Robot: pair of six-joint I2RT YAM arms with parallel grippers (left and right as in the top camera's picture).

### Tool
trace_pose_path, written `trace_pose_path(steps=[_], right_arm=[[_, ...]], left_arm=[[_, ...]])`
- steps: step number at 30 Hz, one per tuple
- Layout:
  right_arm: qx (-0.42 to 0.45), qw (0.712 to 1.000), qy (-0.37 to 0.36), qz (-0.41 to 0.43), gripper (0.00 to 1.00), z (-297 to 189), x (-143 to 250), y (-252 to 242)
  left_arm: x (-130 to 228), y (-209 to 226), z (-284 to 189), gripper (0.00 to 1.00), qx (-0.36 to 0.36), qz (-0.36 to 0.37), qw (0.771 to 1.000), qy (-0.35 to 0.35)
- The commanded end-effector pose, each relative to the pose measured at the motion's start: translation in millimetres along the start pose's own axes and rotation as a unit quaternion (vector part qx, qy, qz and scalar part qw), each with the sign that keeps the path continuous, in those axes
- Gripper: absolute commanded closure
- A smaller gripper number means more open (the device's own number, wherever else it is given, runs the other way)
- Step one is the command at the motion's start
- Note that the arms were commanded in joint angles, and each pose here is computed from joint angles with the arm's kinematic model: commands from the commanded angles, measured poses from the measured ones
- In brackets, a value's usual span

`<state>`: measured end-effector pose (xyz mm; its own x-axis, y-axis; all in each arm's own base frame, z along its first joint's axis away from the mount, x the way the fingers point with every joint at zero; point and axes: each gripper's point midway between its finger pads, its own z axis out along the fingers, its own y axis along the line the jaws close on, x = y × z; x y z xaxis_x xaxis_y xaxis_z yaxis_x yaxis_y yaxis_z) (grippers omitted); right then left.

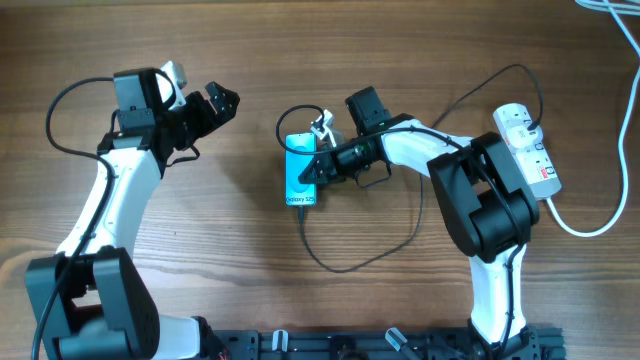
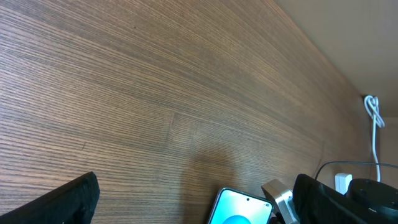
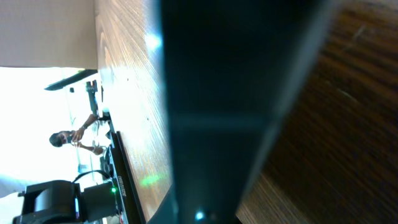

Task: Plug charger to phone and switch on socket
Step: 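Release the phone with the left gripper and move it back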

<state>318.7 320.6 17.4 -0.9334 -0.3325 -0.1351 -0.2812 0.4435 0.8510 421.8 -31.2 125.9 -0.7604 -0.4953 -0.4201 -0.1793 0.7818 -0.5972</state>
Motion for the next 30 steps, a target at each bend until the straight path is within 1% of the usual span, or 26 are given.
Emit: trace_pose_path(steps=[1, 4, 8, 10, 18, 19, 22, 24, 27, 28, 30], right_arm=[[0.035, 0.999, 0.004, -0.024, 0.95, 7.4, 0.9, -17.1], [0.035, 0.999, 0.004, -0.024, 0.94, 7.4, 1.0, -17.1], [0.035, 0.999, 0.004, -0.023, 0.9, 7.4, 1.1, -17.2], [0.036, 0.999, 0.004, -0.024, 0.83, 7.4, 0.9, -17.6], [0.058, 0.998, -0.005, -0.002, 0.8, 6.7, -2.4, -25.0], [0.059, 0.998, -0.005, -0.002, 0.78, 6.7, -2.6, -25.2], [0.067, 0.998, -0.01, -0.001, 0.77, 6.3, -5.0, -27.6], [0.077, 0.997, -0.015, 0.009, 0.74, 5.8, -6.8, -31.2], [0.077, 0.997, -0.015, 0.01, 0.66, 5.8, -6.6, -31.3], [0.079, 0.997, -0.016, 0.014, 0.65, 5.7, -6.8, -31.9], [0.111, 0.992, -0.027, 0.043, 0.59, 3.4, -9.5, -43.1]], left_arm=[[-3.0, 2.0, -1.4, 0.0, -0.006, 0.005, 1.0, -0.007], [-3.0, 2.0, -1.4, 0.0, -0.006, 0.005, 1.0, -0.007], [-3.0, 2.0, -1.4, 0.0, -0.006, 0.005, 1.0, -0.007], [-3.1, 2.0, -1.4, 0.0, -0.006, 0.005, 1.0, -0.007], [-3.0, 2.0, -1.4, 0.0, -0.006, 0.005, 1.0, -0.007], [-3.0, 2.0, -1.4, 0.0, -0.007, 0.005, 1.0, -0.007], [-3.0, 2.0, -1.4, 0.0, -0.006, 0.005, 1.0, -0.007], [-3.0, 2.0, -1.4, 0.0, -0.006, 0.005, 1.0, -0.007], [-3.1, 1.9, -1.4, 0.0, -0.006, 0.005, 1.0, -0.007], [-3.1, 1.9, -1.4, 0.0, -0.006, 0.005, 1.0, -0.007], [-3.0, 2.0, -1.4, 0.0, -0.007, 0.005, 1.0, -0.007]])
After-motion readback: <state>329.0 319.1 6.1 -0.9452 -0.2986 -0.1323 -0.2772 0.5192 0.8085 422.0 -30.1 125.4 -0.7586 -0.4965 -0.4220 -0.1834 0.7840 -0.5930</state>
